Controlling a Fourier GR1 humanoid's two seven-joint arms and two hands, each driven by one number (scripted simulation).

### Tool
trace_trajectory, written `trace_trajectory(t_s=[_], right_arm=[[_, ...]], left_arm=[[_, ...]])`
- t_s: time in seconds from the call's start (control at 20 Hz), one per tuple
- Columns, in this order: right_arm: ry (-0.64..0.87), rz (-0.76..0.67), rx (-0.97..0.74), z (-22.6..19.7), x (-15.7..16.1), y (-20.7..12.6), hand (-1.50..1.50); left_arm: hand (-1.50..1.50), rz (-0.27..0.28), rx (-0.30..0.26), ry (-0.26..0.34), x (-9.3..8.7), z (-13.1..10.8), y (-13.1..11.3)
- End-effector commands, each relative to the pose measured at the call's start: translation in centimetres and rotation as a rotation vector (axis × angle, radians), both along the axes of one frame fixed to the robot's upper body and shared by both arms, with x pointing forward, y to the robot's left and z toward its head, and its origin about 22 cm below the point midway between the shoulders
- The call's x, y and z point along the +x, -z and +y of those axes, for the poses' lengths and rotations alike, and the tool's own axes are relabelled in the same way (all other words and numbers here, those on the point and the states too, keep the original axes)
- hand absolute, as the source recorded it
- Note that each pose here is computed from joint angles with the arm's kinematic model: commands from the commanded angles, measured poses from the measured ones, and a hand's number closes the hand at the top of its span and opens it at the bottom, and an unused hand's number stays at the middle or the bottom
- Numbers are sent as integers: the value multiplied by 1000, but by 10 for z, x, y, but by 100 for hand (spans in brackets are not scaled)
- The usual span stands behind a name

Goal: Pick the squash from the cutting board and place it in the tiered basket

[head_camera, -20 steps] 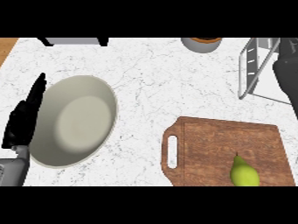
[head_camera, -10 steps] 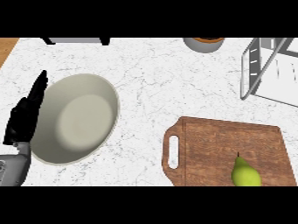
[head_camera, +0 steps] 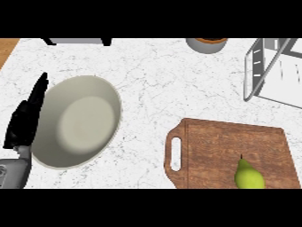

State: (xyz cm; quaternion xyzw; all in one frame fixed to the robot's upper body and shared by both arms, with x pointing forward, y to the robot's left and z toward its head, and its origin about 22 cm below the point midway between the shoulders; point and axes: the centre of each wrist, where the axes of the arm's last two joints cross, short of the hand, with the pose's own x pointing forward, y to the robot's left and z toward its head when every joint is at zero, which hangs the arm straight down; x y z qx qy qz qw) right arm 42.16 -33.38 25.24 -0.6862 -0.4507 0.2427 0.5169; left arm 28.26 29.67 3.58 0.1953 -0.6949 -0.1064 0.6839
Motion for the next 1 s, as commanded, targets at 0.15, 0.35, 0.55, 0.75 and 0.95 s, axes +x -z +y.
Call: trace_trajectory(t_s=[0.15,0.35,0.55,0.75,0.95], right_arm=[[-88,69,91,-35,-1,29,150],[-108,99,151,-54,-1,35,150],[-58,151,352,-64,-3,61,150],[-23,162,417,-68,-4,81,-150],[-44,12,493,-74,-8,90,-150]], left_arm=[[0,13,13,2,-2,-8,2],[0,14,5,-12,8,-9,0],[0,18,-13,15,-8,-8,0],[0,-5,-9,2,1,4,-1],[0,23,-10,-5,11,-9,4]])
